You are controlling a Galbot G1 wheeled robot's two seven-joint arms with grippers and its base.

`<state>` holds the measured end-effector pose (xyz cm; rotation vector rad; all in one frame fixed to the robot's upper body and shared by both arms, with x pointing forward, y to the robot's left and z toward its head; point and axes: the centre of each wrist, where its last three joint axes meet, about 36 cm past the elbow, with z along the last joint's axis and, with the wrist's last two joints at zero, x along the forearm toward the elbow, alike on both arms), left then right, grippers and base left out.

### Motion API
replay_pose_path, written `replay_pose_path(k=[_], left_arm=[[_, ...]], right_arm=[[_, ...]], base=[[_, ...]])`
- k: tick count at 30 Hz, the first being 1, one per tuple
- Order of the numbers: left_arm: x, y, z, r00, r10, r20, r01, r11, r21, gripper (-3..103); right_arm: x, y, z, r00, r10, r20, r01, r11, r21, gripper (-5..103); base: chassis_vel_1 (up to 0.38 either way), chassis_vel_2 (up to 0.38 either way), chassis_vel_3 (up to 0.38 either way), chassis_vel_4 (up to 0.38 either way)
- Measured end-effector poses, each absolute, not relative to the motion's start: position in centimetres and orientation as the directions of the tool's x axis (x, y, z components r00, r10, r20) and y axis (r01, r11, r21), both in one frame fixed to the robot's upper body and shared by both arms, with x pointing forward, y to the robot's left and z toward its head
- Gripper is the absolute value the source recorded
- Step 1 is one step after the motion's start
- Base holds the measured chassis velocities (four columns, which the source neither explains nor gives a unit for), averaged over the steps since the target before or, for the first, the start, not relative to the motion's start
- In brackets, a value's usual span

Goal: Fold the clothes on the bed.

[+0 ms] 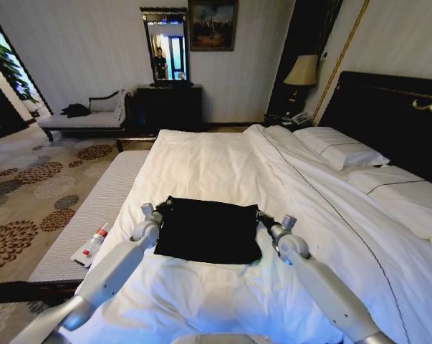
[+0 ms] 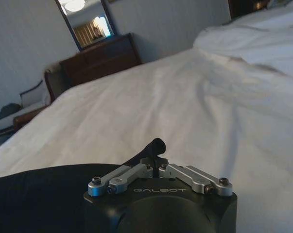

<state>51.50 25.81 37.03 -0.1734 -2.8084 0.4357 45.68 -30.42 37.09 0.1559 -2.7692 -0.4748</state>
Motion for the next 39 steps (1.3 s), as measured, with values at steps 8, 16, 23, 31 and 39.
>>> replay_pose_path(k=[8, 16, 23, 31, 39], left_arm=[[48.6, 27.6, 35.7, -0.953, 0.151, 0.262, 0.064, 0.948, -0.313, 1], [46.8, 27.2, 35.1, -0.949, 0.166, 0.267, 0.082, 0.95, -0.3, 1], [45.4, 28.1, 35.9, -0.95, 0.172, 0.259, 0.1, 0.958, -0.269, 1], [43.0, 30.0, 36.0, -0.952, 0.166, 0.258, 0.119, 0.975, -0.19, 1], [41.4, 30.4, 35.9, -0.951, 0.168, 0.26, 0.125, 0.977, -0.175, 1]], right_arm=[[42.5, -29.7, 36.0, -0.941, -0.184, 0.285, -0.09, 0.946, 0.312, 0], [39.4, -29.3, 34.4, -0.936, -0.183, 0.3, -0.09, 0.95, 0.298, 0], [37.3, -29.4, 34.7, -0.939, -0.183, 0.29, -0.094, 0.951, 0.294, 0], [34.7, -28.8, 35.6, -0.939, -0.205, 0.276, -0.123, 0.951, 0.285, 0], [33.2, -28.6, 34.8, -0.935, -0.201, 0.291, -0.12, 0.954, 0.275, 0]], base=[[0.0, 0.0, 0.0, 0.0], [0.0, 0.0, 0.0, 0.0], [0.0, 0.0, 0.0, 0.0], [0.0, 0.0, 0.0, 0.0], [0.0, 0.0, 0.0, 0.0]])
